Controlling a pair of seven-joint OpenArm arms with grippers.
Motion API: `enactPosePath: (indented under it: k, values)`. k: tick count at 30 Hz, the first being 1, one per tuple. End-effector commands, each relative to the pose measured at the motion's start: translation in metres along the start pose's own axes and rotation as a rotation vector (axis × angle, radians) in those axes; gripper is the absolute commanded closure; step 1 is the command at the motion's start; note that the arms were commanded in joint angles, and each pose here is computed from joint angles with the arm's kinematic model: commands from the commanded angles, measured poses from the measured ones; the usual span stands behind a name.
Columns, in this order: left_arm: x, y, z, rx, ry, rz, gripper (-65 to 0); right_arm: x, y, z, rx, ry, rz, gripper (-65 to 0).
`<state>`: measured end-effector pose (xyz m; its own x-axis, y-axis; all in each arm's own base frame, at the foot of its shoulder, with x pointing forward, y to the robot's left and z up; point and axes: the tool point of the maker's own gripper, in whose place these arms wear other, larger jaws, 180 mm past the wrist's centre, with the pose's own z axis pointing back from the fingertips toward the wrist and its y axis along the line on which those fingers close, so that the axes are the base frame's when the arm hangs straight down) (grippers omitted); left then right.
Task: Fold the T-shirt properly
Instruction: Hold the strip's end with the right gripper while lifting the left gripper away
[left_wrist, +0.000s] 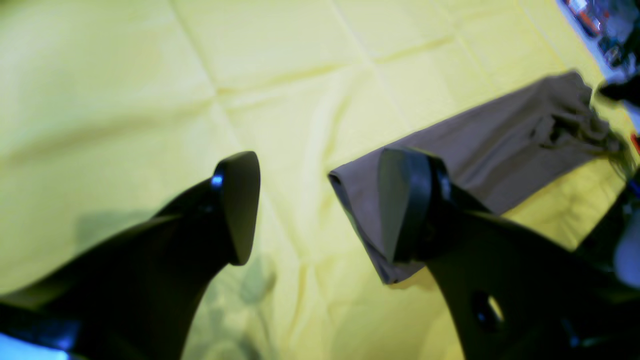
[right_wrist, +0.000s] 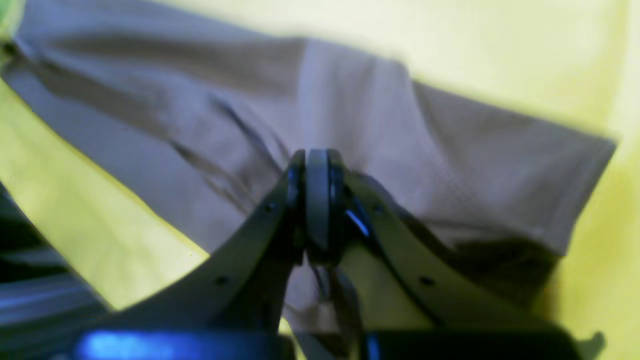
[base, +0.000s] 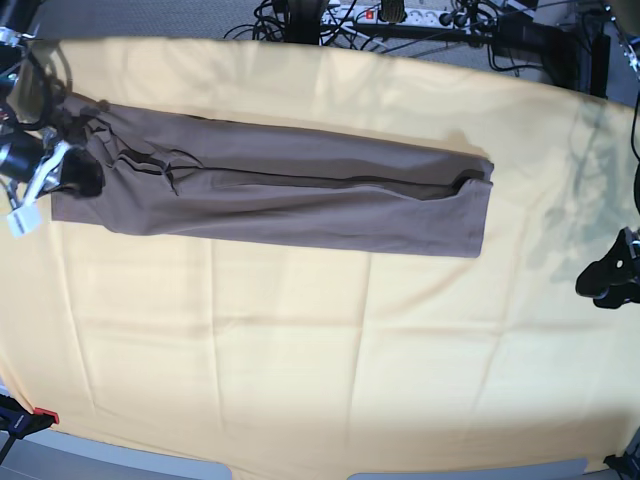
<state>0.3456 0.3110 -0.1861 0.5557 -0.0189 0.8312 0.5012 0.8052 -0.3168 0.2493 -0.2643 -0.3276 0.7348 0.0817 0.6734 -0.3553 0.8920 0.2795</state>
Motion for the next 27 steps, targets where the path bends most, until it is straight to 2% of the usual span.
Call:
enactPosePath:
  k: [1, 5, 8, 11, 16, 19, 23, 27]
  values:
    - [0.014, 0.002, 0.012, 0.023, -0.038, -0.026, -39.0, 0.019, -0.008, 0.007, -0.036, -0.060, 0.036, 0.0]
    - [-0.011, 0.007, 0.018, 0.041, -0.051, 0.046, -39.0, 0.014, -0.024, 0.002, -0.144, -0.060, 0.066, 0.0]
    - [-0.038, 0.008, 0.018, 0.043, -0.039, 0.110, -39.0, 0.006, -0.017, -0.005, -0.126, -0.058, 0.042, 0.0]
    - [-0.058, 0.006, 0.014, 0.035, -0.044, 0.158, -39.0, -0.005, -0.019, -0.011, -0.157, -0.016, 0.058, 0.0]
    - [-0.068, 0.003, -0.001, 0.029, -0.075, 0.195, -39.0, -0.017, -0.025, -0.017, -0.199, 0.048, 0.093, 0.0]
    - [-0.068, 0.000, -0.006, 0.016, -0.098, 0.208, -39.0, -0.029, -0.034, -0.018, -0.245, 0.100, 0.071, 0.0]
    - [-0.073, -0.004, -0.016, 0.002, -0.119, 0.231, -39.0, -0.034, -0.037, -0.019, -0.247, 0.110, 0.057, 0.0]
    - [-0.080, 0.006, -0.024, 0.070, -0.132, 0.234, -39.0, -0.031, -0.031, -0.021, -0.216, 0.095, 0.057, 0.0]
